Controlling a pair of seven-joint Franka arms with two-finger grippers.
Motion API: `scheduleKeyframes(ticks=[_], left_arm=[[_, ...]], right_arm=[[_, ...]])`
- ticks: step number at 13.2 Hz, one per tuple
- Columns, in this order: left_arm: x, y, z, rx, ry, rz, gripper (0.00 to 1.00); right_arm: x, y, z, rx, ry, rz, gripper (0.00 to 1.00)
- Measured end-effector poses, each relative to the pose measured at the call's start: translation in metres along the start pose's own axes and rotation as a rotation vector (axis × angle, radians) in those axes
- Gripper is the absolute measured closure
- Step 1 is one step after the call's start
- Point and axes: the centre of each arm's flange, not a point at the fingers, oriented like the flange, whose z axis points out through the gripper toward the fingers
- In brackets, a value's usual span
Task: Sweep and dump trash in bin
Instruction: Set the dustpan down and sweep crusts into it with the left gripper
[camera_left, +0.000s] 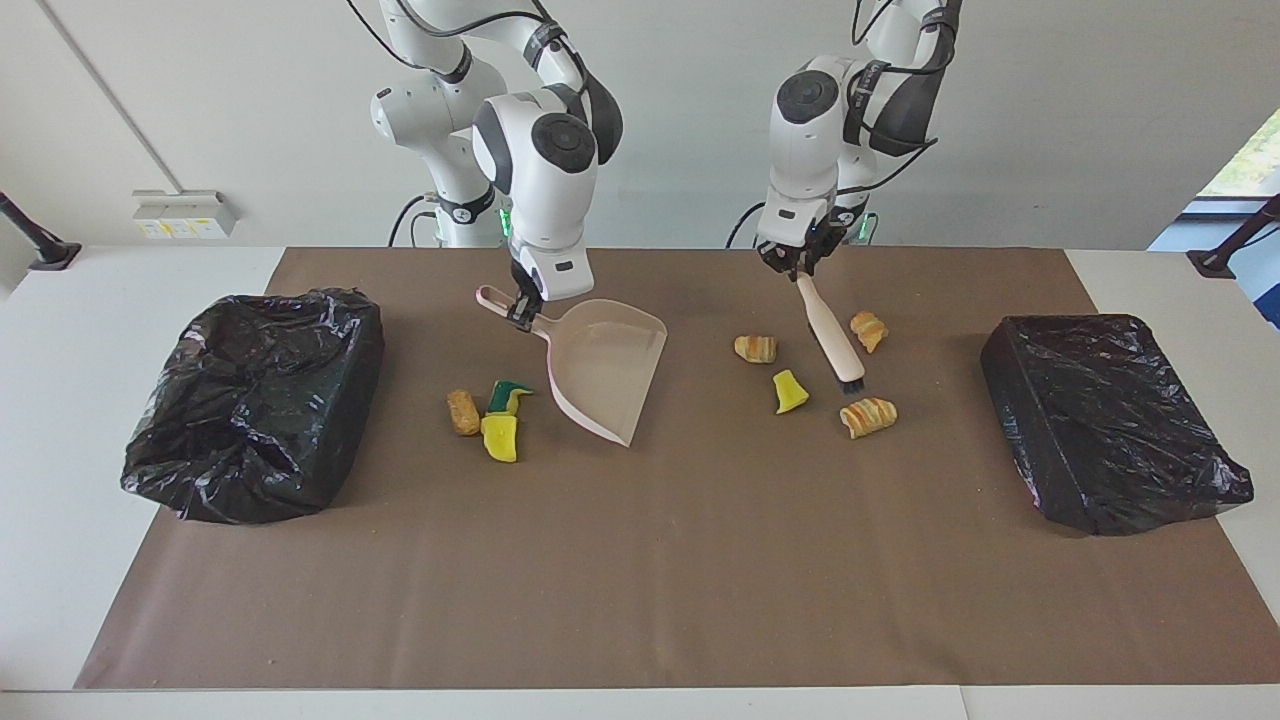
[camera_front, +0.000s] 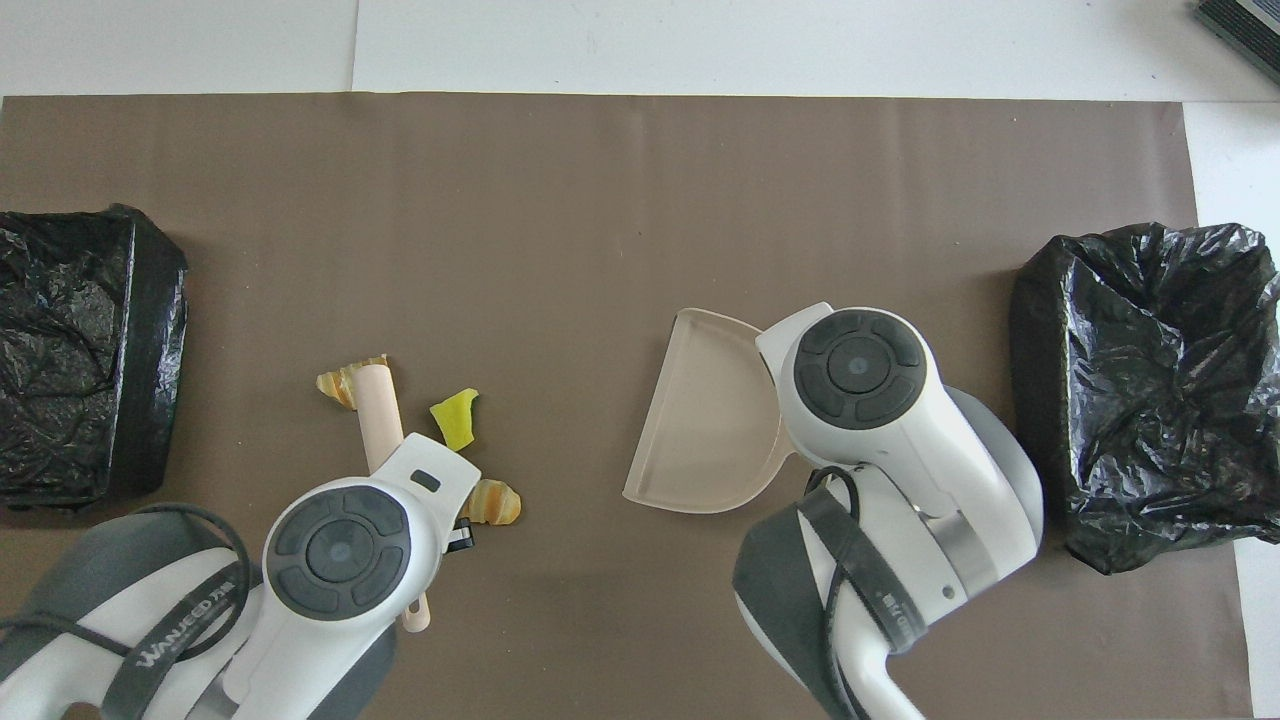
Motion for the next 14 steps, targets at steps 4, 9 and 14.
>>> scheduleKeyframes(ticks=[4,9,14], left_arm=[[0.011,-0.055,0.037,0.047,-0.071,-0.102,0.74],[-0.017,-0.101,0.061,0.080,-0.126,-0.165,0.74],[-0.031,-0.099,0.081,0.118,-0.143,-0.245,0.74]], right_arm=[[0.027,-0.008,0.022,0.035,0.045,-0.018,0.68],[0.047,-0.020,0.038,0.058,0.047,-0.062,0.68],[0.061,-0.030,0.045,0.060,0.044,-0.087,0.68]])
